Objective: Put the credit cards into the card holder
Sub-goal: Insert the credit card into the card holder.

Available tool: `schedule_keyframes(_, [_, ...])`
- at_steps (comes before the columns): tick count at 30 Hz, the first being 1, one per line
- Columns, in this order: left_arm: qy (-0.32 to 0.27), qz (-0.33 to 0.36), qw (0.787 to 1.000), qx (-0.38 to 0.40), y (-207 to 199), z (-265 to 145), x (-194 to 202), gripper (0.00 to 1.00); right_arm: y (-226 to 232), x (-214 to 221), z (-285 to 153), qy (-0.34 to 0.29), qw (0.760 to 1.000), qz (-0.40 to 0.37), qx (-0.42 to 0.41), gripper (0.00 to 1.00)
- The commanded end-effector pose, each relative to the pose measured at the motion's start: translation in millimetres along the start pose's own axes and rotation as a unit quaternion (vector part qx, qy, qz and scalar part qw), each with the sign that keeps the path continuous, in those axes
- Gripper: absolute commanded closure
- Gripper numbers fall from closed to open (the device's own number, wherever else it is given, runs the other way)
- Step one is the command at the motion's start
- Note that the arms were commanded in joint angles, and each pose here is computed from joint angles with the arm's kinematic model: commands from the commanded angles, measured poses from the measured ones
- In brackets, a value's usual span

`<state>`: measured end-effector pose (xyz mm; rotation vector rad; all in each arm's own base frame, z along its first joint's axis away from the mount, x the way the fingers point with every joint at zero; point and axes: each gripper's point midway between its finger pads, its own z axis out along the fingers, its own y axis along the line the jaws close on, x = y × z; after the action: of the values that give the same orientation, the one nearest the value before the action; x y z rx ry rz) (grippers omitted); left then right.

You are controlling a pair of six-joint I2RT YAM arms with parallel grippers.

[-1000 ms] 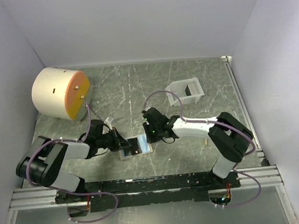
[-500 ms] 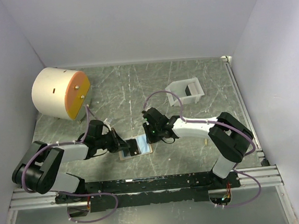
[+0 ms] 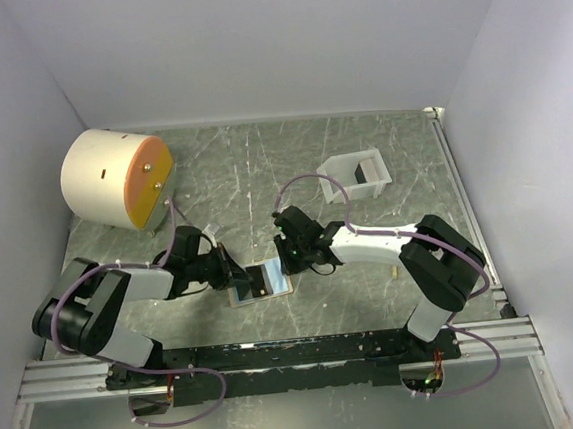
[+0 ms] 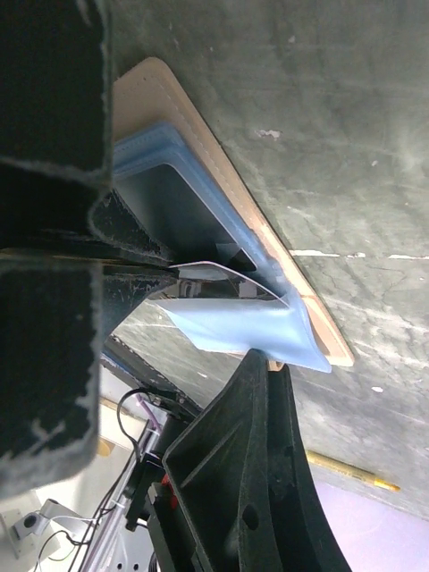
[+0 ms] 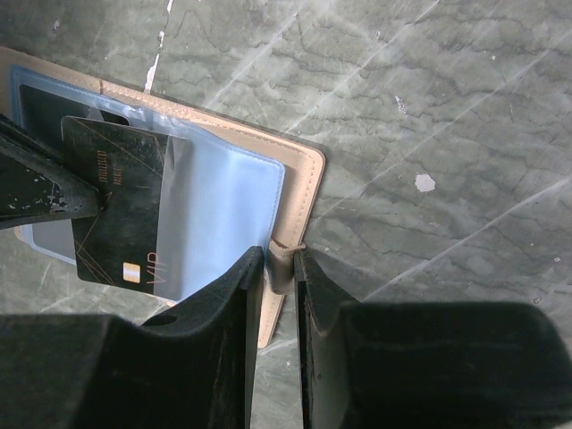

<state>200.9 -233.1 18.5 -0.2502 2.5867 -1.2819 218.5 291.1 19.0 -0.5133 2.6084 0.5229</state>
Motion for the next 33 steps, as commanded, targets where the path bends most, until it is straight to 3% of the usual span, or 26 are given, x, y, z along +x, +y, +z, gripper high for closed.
schedule_keyframes(1, [0.032,0.007,0.999,-0.018,11.0,3.5,13.0,0.93,1.9,2.6,-2.7,0.001,1.0,0.0,-0.004,0.8])
schedule_keyframes(8, [0.024,0.002,1.0,-0.02,9.5,4.8,9.6,0.9,1.5,3.0,-2.2,0.001,1.0,0.002,-0.003,0.8])
schedule_keyframes(13, [0.006,0.009,0.999,-0.05,9.3,-3.5,2.0,0.61,0.9,-2.2,-10.4,-0.006,1.0,0.005,0.004,0.73])
schedule_keyframes(18, [-0.012,0.018,0.998,-0.062,1.8,-11.2,-7.3,0.47,7.2,-11.3,-22.4,-0.02,1.0,0.012,-0.005,0.68])
schedule_keyframes(25, [-0.014,0.018,0.997,-0.07,0.3,-13.3,-8.5,0.43,7.4,-11.1,-27.4,-0.022,1.0,0.018,-0.006,0.63])
schedule_keyframes(33, [-0.004,0.01,0.998,-0.064,-0.7,-6.7,-2.2,0.42,3.3,-2.0,-19.4,-0.011,0.999,0.028,-0.01,0.64])
